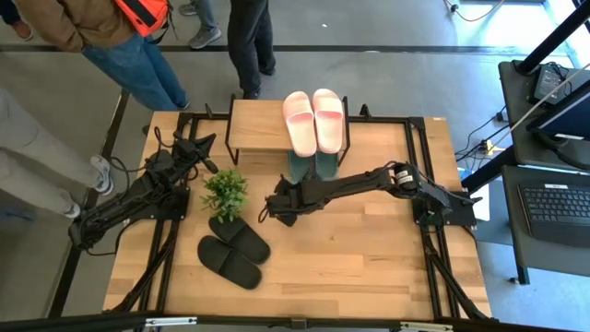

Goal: Pick and place slides into the shelf
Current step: Put the top black slide under the shelf

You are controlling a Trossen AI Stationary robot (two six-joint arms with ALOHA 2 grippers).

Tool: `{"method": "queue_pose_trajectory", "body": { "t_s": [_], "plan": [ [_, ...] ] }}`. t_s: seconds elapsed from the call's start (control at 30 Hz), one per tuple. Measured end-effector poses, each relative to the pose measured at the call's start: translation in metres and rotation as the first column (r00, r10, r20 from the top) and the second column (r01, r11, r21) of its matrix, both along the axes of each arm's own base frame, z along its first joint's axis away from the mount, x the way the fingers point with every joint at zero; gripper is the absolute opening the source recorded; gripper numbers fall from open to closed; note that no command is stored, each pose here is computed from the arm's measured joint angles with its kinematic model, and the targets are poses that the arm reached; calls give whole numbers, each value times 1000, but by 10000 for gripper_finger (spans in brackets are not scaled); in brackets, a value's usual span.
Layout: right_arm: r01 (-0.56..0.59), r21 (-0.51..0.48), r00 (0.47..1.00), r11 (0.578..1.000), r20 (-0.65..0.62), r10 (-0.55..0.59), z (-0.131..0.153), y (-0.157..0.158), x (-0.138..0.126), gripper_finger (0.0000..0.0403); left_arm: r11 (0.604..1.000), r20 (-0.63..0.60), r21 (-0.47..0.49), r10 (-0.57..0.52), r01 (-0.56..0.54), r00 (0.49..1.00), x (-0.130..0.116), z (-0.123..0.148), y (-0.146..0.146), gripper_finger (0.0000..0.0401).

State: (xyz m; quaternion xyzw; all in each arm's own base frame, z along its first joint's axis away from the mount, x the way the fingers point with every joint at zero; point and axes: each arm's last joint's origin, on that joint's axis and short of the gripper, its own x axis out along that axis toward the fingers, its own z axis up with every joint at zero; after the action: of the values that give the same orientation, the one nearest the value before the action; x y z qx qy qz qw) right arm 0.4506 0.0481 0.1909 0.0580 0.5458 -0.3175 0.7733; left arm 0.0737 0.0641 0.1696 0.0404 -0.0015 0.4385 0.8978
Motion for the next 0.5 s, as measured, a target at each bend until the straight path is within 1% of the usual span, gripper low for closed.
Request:
{"method": "queue_pose_trajectory", "body": {
  "t_s": [0.17, 0.23, 0.37, 0.5],
  "plan": [
    [-72, 1, 997, 997, 10, 72, 5, 29, -2, 285, 1000, 1, -1, 0, 0, 1000, 0, 0, 0, 0],
    [-123, -5, 992, 992, -1, 123, 5, 41, -4, 285, 1000, 1, -1, 0, 0, 1000, 0, 0, 0, 0],
    [-230, -18, 973, 973, -26, 230, 5, 62, -9, 285, 1000, 1, -1, 0, 0, 1000, 0, 0, 0, 0],
    [-310, -29, 950, 950, 16, 311, 6, 79, -7, 284, 1000, 2, -1, 0, 0, 1000, 0, 0, 0, 0]
  ]
}}
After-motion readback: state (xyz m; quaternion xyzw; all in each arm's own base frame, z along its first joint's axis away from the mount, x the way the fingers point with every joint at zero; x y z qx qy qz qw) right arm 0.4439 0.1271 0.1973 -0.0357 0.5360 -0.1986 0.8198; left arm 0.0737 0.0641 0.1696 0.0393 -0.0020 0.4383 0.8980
